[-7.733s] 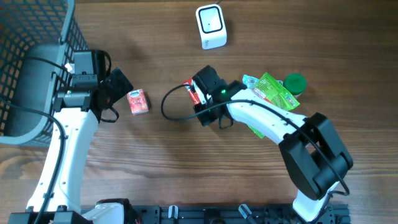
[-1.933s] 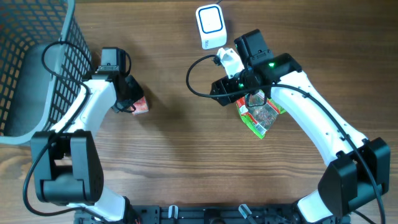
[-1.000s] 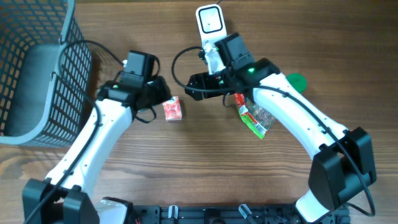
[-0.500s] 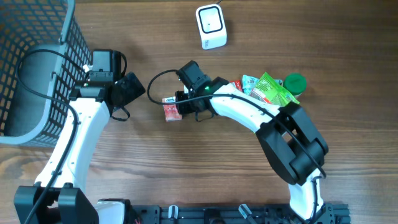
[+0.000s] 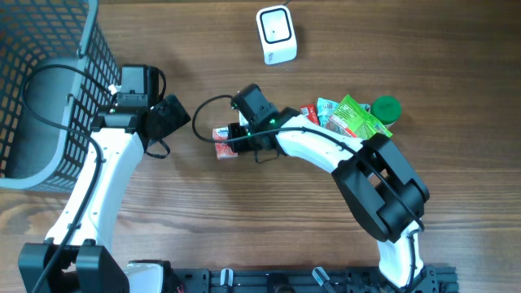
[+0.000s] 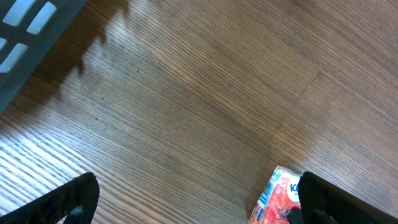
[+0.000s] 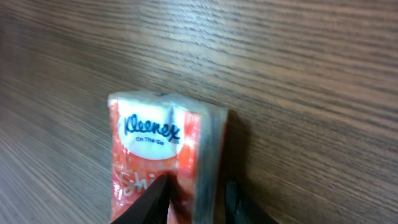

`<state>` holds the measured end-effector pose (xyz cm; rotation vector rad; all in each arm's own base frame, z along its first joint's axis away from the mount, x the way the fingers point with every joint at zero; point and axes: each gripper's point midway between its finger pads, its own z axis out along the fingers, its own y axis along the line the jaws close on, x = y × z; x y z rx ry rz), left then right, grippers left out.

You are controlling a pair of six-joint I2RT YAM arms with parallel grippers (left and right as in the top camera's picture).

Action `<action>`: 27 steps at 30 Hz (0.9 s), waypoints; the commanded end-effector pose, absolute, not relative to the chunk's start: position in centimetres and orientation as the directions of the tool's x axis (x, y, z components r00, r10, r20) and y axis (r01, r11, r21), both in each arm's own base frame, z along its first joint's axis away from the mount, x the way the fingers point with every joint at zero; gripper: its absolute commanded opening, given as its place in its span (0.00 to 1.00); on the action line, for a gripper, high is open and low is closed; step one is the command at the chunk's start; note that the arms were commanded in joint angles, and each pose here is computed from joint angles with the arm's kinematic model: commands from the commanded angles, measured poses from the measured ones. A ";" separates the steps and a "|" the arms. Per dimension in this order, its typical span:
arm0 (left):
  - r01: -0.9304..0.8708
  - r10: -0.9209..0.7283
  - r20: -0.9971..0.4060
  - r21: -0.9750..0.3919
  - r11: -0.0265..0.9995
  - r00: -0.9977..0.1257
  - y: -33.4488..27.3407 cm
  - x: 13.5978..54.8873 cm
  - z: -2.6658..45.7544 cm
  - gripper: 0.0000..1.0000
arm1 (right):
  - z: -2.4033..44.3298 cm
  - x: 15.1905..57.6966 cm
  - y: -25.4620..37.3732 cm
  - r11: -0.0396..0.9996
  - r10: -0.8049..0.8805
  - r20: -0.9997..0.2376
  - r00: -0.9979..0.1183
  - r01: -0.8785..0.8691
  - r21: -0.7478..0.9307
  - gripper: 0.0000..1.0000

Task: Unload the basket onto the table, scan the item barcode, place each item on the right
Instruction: 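Grasp the red Kleenex tissue pack with the right gripper and lift it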

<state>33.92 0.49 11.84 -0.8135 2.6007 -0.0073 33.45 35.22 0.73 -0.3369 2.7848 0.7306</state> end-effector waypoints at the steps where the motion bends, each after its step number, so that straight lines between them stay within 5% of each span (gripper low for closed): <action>1: -0.545 -0.546 -0.403 -0.129 0.828 -0.735 0.7 34.3 12.4 1.00 | -1.8 31.8 34.7 0.839 -0.168 -0.241 -0.956 -0.267 0.474 0.12; 2: -0.545 -0.546 -0.403 -0.129 0.828 -0.735 0.7 34.3 12.4 1.00 | -1.9 31.7 34.5 0.841 -0.173 -0.238 -0.956 -0.269 0.470 0.04; 4: -0.545 -0.546 -0.403 -0.129 0.828 -0.735 0.7 34.3 12.4 1.00 | -0.6 31.9 34.7 0.808 -0.203 -0.255 -0.945 -0.309 0.502 0.04; 7: -0.545 -0.546 -0.403 -0.129 0.828 -0.735 0.7 34.3 12.4 1.00 | 6.7 33.6 33.6 0.694 -0.179 -0.315 -0.932 -0.346 0.631 0.04; 9: -0.545 -0.546 -0.403 -0.129 0.828 -0.735 0.7 34.3 12.4 1.00 | 14.1 33.3 30.5 0.501 -0.204 -0.369 -0.907 -0.421 0.756 0.04; 12: -0.545 -0.546 -0.403 -0.129 0.828 -0.735 0.7 34.3 12.4 1.00 | 19.0 31.1 26.2 0.311 -0.215 -0.349 -0.912 -0.402 0.861 0.04; 14: -0.545 -0.546 -0.403 -0.129 0.828 -0.735 0.7 34.3 12.4 1.00 | 23.5 29.5 23.7 0.027 -0.192 -0.406 -0.894 -0.418 0.908 0.04; 16: -0.545 -0.546 -0.403 -0.129 0.828 -0.735 0.7 34.3 12.4 1.00 | 26.0 28.7 22.4 -0.124 -0.149 -0.426 -0.892 -0.410 0.903 0.04; 20: -0.545 -0.546 -0.403 -0.129 0.828 -0.735 0.7 34.3 12.4 1.00 | 26.9 28.2 22.0 -0.121 -0.140 -0.422 -0.896 -0.407 0.905 0.04; 27: -0.545 -0.546 -0.403 -0.129 0.828 -0.735 0.7 34.3 12.4 1.00 | 36.3 23.4 17.9 -0.072 -0.016 -0.692 -0.722 -0.689 0.721 0.04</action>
